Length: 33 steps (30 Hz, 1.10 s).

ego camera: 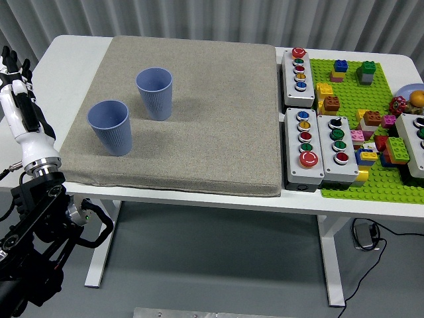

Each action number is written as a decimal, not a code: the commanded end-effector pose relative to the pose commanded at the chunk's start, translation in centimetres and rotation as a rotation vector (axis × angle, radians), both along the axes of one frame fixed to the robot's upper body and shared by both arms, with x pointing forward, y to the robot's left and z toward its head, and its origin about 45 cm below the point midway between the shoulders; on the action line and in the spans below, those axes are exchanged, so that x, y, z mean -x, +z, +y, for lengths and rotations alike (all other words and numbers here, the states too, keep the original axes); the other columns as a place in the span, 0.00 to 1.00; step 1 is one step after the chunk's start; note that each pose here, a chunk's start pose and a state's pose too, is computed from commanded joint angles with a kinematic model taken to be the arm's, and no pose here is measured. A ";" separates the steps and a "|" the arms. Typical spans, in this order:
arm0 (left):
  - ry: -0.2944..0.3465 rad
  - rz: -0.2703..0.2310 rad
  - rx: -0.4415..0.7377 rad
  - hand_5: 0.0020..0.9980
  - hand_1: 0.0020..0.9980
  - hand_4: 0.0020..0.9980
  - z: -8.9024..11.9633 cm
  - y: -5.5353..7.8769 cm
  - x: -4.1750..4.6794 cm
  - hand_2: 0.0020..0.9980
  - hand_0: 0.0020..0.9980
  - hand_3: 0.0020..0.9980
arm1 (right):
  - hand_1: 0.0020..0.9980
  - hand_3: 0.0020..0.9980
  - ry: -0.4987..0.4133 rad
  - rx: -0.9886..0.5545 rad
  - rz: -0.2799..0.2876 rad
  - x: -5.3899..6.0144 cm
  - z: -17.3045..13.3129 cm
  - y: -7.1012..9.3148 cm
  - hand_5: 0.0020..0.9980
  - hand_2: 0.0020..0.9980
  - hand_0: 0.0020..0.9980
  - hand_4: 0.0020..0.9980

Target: Pick cup pour cup place

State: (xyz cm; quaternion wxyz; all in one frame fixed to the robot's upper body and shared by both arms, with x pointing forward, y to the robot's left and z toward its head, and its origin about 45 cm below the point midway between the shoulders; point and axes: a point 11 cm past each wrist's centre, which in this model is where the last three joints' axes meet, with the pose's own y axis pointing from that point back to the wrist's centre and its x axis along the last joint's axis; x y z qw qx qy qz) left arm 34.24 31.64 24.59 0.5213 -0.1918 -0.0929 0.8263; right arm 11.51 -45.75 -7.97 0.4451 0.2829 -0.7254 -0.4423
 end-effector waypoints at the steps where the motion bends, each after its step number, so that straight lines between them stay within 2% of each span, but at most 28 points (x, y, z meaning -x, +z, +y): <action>1: -0.001 0.001 0.000 1.00 0.90 0.70 0.0 0.0 0.00 0.99 0.93 0.95 | 0.60 0.60 0.001 0.000 0.000 0.0 0.0 0.0 0.23 0.57 0.68 0.00; 12: 0.000 0.015 -0.002 1.00 0.90 0.69 0.0 -0.6 0.37 0.99 0.93 0.95 | 0.60 0.60 0.004 0.004 0.009 0.3 -0.2 0.0 0.24 0.57 0.68 0.00; 23: 0.000 0.029 -0.007 1.00 0.90 0.69 0.0 -1.0 0.67 0.99 0.93 0.95 | 0.60 0.60 0.008 0.004 0.027 1.2 -0.1 -0.2 0.24 0.57 0.68 0.00; 33: 0.002 0.029 -0.009 1.00 0.90 0.69 0.0 -1.0 0.65 0.98 0.93 0.94 | 0.60 0.60 0.003 0.003 0.022 1.0 -0.1 -0.2 0.24 0.57 0.68 0.00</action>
